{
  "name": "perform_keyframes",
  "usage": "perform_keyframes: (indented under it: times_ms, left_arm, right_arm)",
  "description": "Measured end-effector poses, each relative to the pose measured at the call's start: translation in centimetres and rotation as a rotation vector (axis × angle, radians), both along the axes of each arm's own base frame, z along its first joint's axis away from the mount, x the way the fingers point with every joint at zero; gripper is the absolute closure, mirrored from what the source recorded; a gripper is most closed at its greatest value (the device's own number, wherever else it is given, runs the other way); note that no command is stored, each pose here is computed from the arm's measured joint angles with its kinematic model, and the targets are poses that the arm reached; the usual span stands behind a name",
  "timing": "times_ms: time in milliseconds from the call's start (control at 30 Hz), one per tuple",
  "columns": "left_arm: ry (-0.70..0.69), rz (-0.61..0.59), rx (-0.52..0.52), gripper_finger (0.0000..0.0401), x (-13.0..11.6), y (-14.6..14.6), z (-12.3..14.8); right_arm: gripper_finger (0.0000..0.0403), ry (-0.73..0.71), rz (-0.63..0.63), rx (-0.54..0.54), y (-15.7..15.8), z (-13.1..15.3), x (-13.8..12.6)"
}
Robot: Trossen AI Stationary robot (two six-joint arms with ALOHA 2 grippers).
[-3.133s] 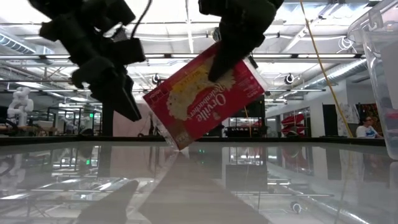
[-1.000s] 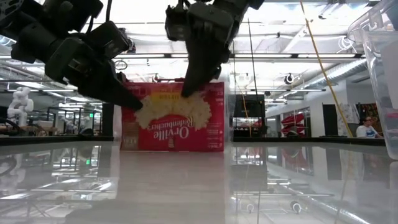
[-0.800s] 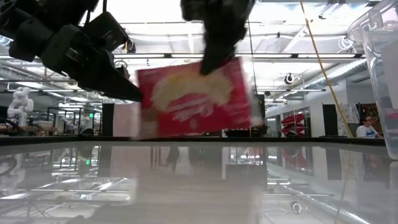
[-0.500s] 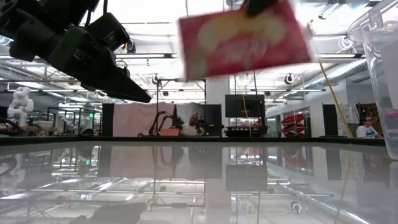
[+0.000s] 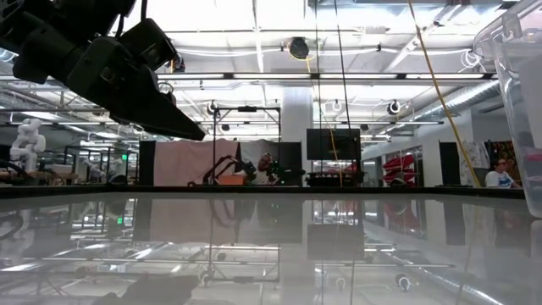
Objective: Sort popcorn bags into baskets
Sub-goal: Put the red popcorn pack into the transparent bin
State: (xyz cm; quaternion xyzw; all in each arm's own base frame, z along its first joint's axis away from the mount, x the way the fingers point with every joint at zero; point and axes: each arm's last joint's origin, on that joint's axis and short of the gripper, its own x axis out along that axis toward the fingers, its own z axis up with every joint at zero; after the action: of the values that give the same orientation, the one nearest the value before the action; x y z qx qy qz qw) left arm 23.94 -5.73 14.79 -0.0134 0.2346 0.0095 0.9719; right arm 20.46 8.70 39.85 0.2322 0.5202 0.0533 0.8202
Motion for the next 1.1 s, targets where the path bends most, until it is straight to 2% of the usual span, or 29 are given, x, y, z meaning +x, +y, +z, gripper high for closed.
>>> perform_keyframes:
  times_ms: [100, 300, 467, 700, 900, 1100]
  left_arm:
    - [0.002, 0.004, -0.006, 0.0214, 0.0, 0.0, 0.0]
    - [0.006, 0.007, -0.012, 0.0226, 0.0, 0.0, -0.1]
    - [0.026, 0.02, -0.031, 0.0226, -0.1, 0.0, -0.2]
    - [0.045, 0.028, -0.051, 0.0226, -0.2, -0.1, -0.4]
    - [0.047, 0.02, -0.05, 0.0226, -0.3, -0.3, -0.4]
    - [0.047, 0.016, -0.044, 0.0226, -0.3, -0.3, -0.4]
  right_arm:
    - [0.0402, 0.066, -0.009, 0.021, 0.4, 0.2, -1.6]
    - [0.0403, 0.157, 0.052, 0.089, 1.8, 0.4, -4.0]
    - [0.0403, 0.247, 0.022, 0.05, 2.8, 0.1, -5.7]
    - [0.0403, 0.289, 0.019, 0.0, 4.1, -2.3, -6.0]
    - [0.0403, 0.189, 0.027, 0.092, 4.7, -3.5, -5.6]
    - [0.0403, 0.212, 0.008, 0.1, 4.9, -6.2, -5.9]
